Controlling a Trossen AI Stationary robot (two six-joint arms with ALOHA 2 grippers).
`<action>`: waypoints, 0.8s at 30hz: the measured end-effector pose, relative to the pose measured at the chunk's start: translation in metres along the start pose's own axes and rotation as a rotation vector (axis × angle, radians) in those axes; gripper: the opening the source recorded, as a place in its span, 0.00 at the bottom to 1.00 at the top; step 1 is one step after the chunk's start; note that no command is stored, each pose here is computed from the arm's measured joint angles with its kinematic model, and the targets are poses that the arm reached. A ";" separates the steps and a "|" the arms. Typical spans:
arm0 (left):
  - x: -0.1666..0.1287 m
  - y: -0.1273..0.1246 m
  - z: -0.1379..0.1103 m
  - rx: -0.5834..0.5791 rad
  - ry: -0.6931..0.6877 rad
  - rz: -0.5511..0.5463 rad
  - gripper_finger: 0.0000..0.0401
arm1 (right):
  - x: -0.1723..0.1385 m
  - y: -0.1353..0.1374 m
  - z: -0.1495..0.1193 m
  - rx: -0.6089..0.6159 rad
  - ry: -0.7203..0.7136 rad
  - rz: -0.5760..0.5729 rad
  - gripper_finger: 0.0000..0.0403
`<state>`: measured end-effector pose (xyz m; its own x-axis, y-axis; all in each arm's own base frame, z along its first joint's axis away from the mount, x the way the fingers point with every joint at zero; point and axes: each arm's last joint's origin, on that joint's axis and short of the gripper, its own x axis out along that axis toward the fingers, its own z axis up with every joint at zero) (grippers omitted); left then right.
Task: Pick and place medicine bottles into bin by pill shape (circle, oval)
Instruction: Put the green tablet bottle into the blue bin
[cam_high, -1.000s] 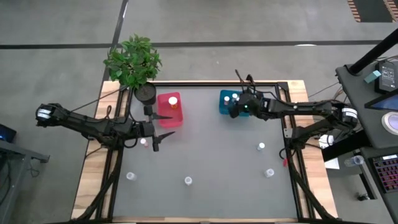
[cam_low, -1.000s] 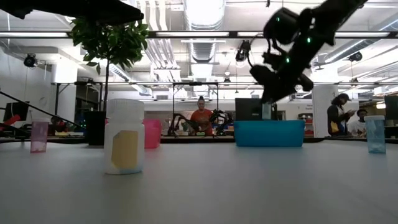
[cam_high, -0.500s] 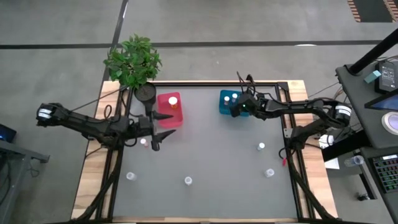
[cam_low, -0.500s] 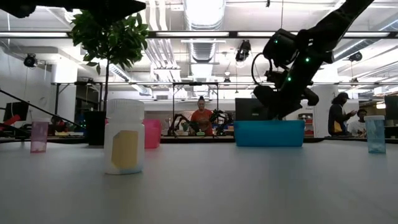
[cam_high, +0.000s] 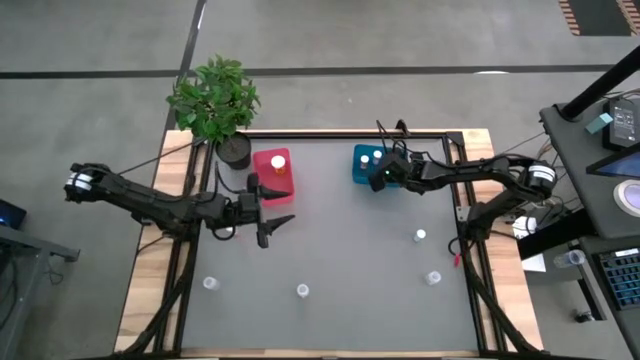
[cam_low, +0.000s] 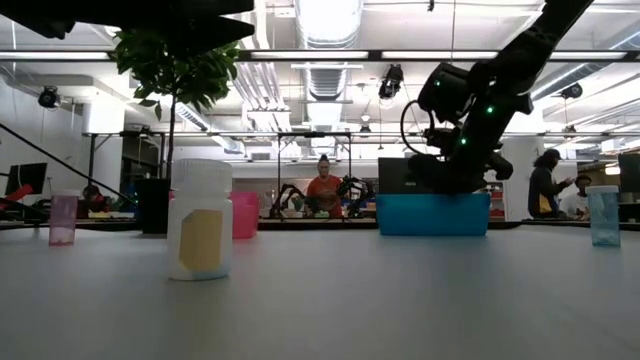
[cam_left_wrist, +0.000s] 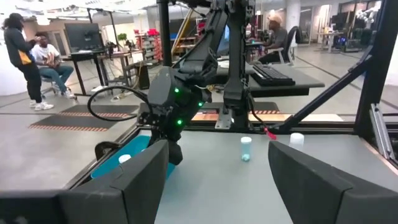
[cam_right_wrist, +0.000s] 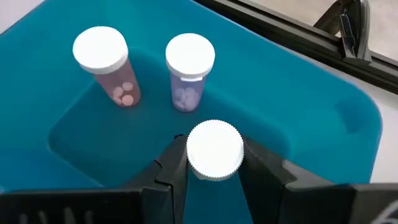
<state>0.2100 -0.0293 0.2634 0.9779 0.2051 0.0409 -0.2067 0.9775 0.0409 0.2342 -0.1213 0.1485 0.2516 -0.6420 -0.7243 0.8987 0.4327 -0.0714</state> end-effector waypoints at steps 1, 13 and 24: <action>0.000 0.000 0.000 0.000 0.000 0.000 0.64 | 0.000 0.000 0.000 0.001 0.001 -0.002 0.28; 0.001 0.000 -0.001 0.013 0.010 -0.001 0.64 | 0.001 0.000 0.000 0.005 0.003 -0.004 0.28; 0.000 0.000 -0.001 0.029 0.004 0.000 0.64 | 0.001 0.000 0.000 0.001 0.005 -0.003 0.29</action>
<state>0.2104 -0.0293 0.2627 0.9780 0.2054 0.0367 -0.2076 0.9757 0.0697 0.2342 -0.1216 0.1475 0.2473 -0.6399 -0.7276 0.8996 0.4305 -0.0729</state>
